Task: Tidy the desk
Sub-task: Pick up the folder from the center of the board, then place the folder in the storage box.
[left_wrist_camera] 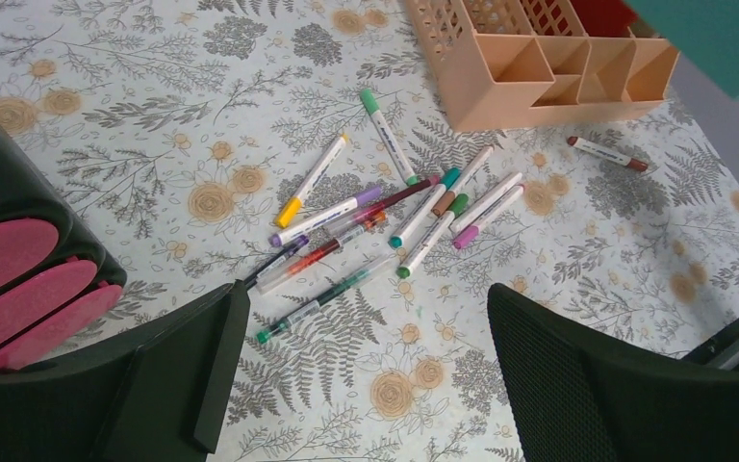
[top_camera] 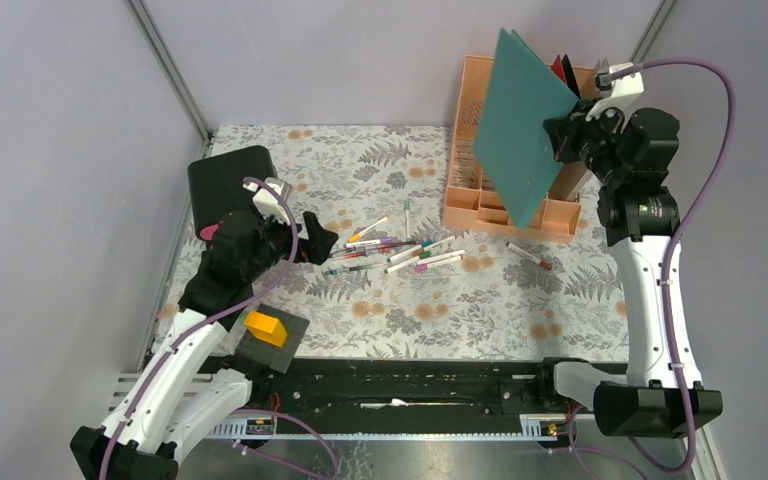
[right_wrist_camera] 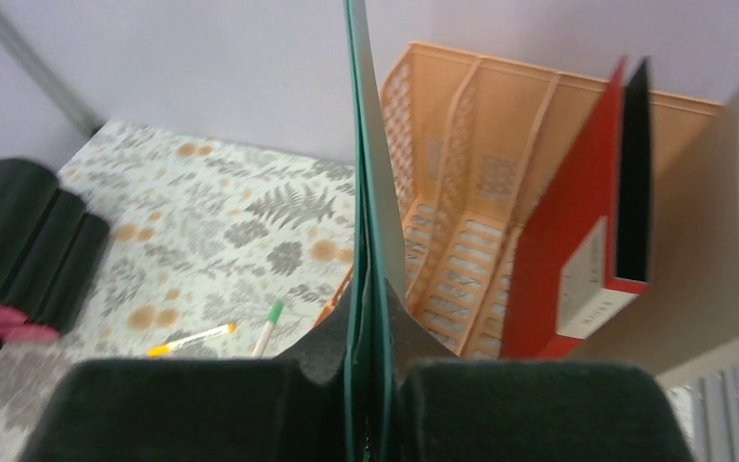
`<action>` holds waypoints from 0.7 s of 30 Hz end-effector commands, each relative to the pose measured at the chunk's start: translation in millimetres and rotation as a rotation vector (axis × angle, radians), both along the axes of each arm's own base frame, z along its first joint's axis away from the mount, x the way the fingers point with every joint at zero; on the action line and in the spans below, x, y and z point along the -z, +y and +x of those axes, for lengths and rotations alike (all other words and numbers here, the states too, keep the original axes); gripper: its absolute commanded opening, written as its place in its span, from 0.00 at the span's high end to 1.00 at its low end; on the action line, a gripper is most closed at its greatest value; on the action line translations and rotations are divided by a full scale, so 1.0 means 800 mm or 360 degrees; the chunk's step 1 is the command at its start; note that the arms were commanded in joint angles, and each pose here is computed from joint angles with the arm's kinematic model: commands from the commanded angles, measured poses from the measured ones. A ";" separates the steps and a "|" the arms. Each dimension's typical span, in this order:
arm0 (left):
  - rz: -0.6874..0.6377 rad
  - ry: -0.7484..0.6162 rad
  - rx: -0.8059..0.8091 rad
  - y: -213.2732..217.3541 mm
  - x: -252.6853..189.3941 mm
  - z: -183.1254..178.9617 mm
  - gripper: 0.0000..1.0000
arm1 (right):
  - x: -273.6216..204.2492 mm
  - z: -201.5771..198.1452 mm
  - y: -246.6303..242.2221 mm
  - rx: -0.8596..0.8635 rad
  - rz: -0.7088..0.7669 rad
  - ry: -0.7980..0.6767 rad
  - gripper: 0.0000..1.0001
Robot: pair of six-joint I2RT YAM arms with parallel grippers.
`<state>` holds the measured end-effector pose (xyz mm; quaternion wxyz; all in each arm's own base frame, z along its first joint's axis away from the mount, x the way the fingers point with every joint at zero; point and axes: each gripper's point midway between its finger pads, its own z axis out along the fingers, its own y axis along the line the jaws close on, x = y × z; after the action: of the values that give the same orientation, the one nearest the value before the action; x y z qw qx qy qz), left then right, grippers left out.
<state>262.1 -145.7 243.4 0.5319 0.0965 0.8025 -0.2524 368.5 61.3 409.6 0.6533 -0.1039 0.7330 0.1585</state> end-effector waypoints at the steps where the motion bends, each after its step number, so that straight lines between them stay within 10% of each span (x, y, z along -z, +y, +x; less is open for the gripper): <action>1: 0.0029 -0.0091 -0.0054 0.010 -0.013 0.006 0.01 | -0.059 0.013 -0.039 0.0302 0.0067 -0.0250 1.00; 21: 0.0020 -0.0073 -0.0063 0.013 -0.010 0.008 0.01 | -0.059 0.110 -0.061 0.0477 0.0237 -0.0321 1.00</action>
<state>264.6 -138.1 243.1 0.5369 0.0890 0.8040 -0.2394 445.5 11.4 387.2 0.6708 0.0331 0.7361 0.0843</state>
